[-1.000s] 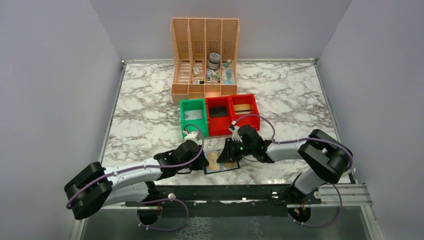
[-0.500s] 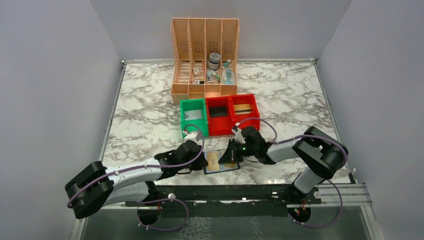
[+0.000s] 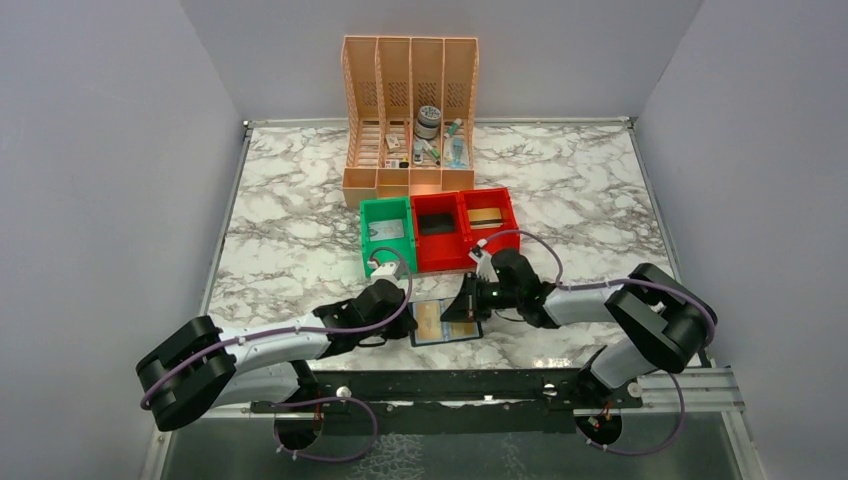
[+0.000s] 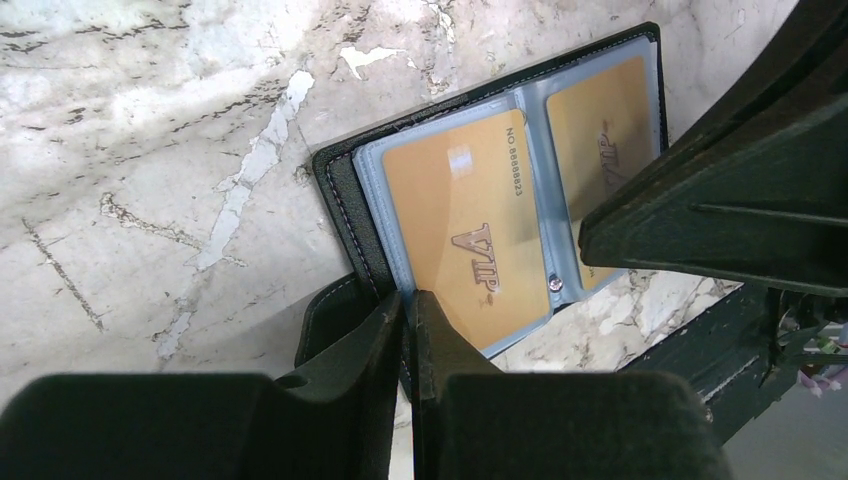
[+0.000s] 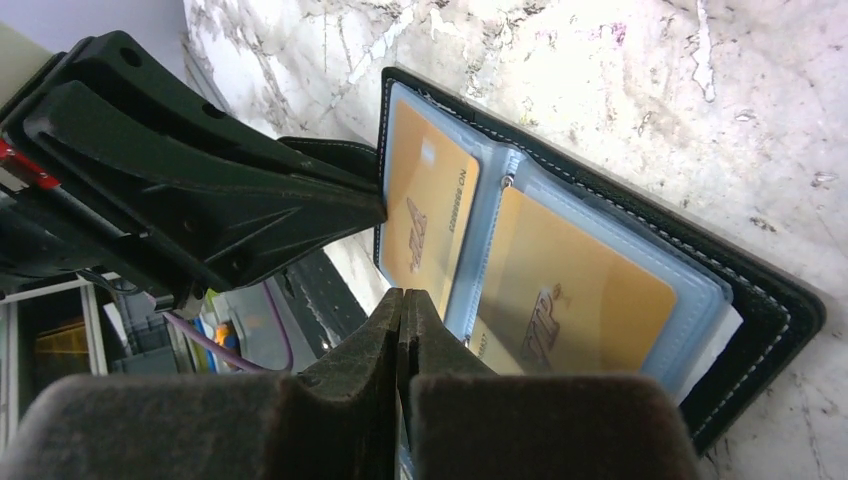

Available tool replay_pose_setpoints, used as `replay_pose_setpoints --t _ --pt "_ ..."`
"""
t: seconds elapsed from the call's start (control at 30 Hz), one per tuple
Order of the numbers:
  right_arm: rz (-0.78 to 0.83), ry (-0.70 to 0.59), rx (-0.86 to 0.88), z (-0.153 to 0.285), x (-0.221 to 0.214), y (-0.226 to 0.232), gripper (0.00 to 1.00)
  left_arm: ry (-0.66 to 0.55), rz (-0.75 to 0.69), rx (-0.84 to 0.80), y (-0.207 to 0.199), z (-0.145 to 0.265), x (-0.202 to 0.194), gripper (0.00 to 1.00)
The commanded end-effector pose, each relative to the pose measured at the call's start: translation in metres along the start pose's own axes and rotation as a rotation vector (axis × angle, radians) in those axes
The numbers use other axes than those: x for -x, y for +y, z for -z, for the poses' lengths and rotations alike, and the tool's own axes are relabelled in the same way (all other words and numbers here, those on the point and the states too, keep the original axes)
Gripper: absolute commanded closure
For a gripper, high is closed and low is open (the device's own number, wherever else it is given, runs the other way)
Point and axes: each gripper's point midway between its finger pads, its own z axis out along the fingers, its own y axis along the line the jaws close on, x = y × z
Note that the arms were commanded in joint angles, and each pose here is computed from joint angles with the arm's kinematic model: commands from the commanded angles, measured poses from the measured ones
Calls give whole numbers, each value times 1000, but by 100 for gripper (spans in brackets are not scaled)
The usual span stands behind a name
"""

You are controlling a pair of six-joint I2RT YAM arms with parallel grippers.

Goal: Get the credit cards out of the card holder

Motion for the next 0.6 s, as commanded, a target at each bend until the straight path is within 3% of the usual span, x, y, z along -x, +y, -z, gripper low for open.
replay_pose_setpoints --t 0.0,0.27,0.57 --pt "24 -29 -60 6 5 -9 99 24 -20 117 28 -2 -12 89" --pt "110 55 -6 -6 6 0 84 13 -21 93 24 0 -9 93" --pt "80 71 -105 -16 3 -28 81 13 -10 74 24 2 -13 94"
